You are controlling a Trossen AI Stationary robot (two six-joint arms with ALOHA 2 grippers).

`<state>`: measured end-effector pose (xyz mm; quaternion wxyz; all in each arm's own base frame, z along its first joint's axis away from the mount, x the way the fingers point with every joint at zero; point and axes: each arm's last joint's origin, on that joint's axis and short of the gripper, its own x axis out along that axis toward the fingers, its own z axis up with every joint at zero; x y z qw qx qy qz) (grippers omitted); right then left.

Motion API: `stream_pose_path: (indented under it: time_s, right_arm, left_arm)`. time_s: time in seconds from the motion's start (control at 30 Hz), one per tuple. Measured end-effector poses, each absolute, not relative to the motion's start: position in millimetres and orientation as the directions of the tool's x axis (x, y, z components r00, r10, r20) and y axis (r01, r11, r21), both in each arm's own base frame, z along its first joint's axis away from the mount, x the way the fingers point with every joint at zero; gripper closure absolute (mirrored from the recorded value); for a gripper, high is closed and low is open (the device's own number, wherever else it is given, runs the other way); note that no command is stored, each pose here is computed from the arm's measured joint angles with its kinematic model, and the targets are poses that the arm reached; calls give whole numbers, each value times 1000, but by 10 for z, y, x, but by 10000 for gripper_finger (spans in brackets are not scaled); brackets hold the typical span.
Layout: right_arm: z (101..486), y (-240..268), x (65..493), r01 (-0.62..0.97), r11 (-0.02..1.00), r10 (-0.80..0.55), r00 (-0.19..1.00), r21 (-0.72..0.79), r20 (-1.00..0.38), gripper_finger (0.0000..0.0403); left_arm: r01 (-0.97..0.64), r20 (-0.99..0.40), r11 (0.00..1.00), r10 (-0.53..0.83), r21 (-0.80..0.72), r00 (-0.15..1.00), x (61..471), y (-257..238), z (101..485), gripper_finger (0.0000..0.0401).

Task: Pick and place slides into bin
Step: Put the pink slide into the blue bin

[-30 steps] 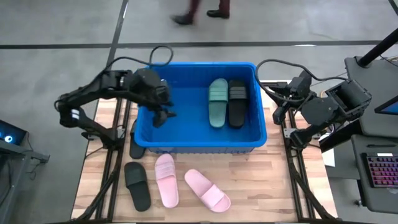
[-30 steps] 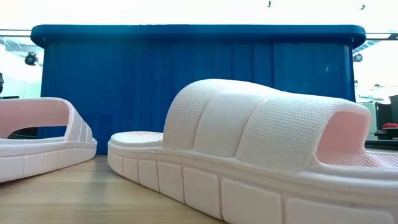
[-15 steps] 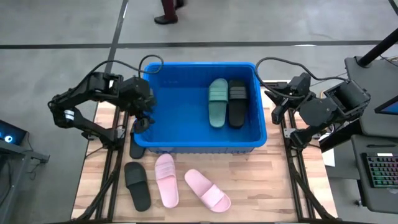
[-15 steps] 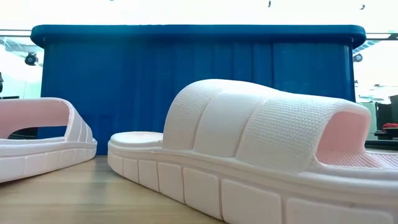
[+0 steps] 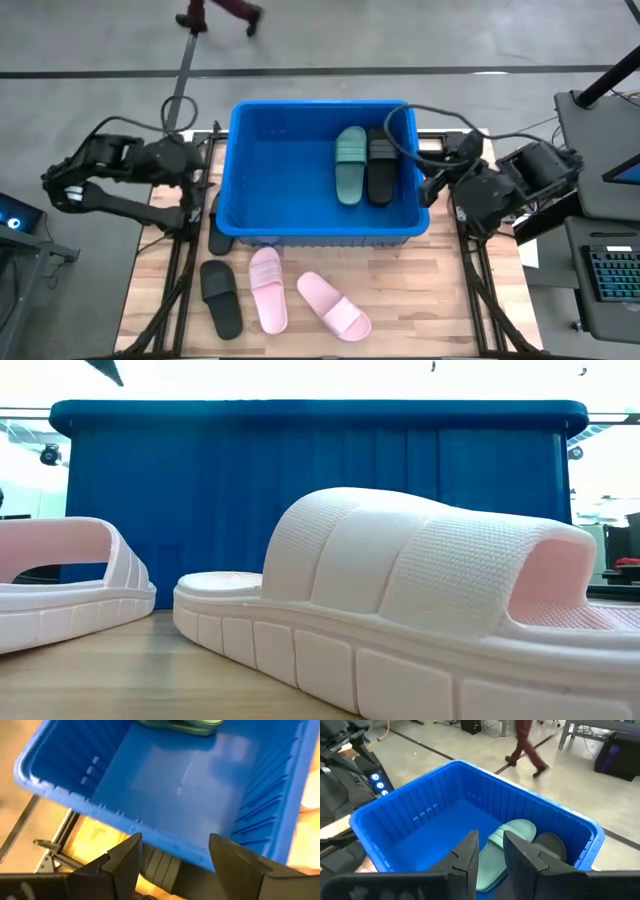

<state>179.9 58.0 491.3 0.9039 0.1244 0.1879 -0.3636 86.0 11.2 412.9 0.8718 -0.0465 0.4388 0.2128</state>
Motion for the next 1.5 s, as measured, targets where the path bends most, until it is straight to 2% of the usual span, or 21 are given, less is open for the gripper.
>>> stream_pose_path:
  time_s: [0.27,0.37,0.47,0.57,0.7,0.87,1.1,1.27,1.37,1.5]
  right_arm:
    - [4812,669,1990,708,705,-623,641,33,-448,332]
    - [4799,680,2014,708,705,-624,638,26,-450,335]
    - [4797,682,2016,709,705,-625,638,26,-450,333]
    - [4803,677,2006,711,703,-624,639,35,-449,329]
    - [4813,669,1991,711,702,-623,641,40,-448,328]
    - [4815,667,1988,712,701,-626,641,39,-445,336]
    - [4809,668,1990,712,701,-626,639,36,-446,334]
    - [4809,668,1990,712,701,-626,639,36,-446,334]
    - [4809,669,1990,712,701,-626,639,36,-446,338]
    - [4809,669,1990,712,701,-626,639,36,-446,338]
  left_arm:
    - [-511,-851,856,327,82,412,653,107,3443,186]
    - [-530,-859,847,304,45,411,675,101,3233,186]
    - [-482,-870,876,226,-15,439,622,77,3089,186]
    - [-409,-892,912,170,-19,419,564,59,2958,186]
    - [-377,-906,924,106,-62,410,507,40,2843,186]
    - [-328,-923,929,-37,-173,384,486,-2,2674,186]
    - [-379,-938,911,-23,-162,346,521,3,2669,186]
    - [-415,-929,868,-123,-271,349,612,-24,2712,186]
    - [-351,-884,851,-239,-390,402,683,-56,2782,186]
    - [-259,-797,864,-231,-431,558,762,-53,3022,186]
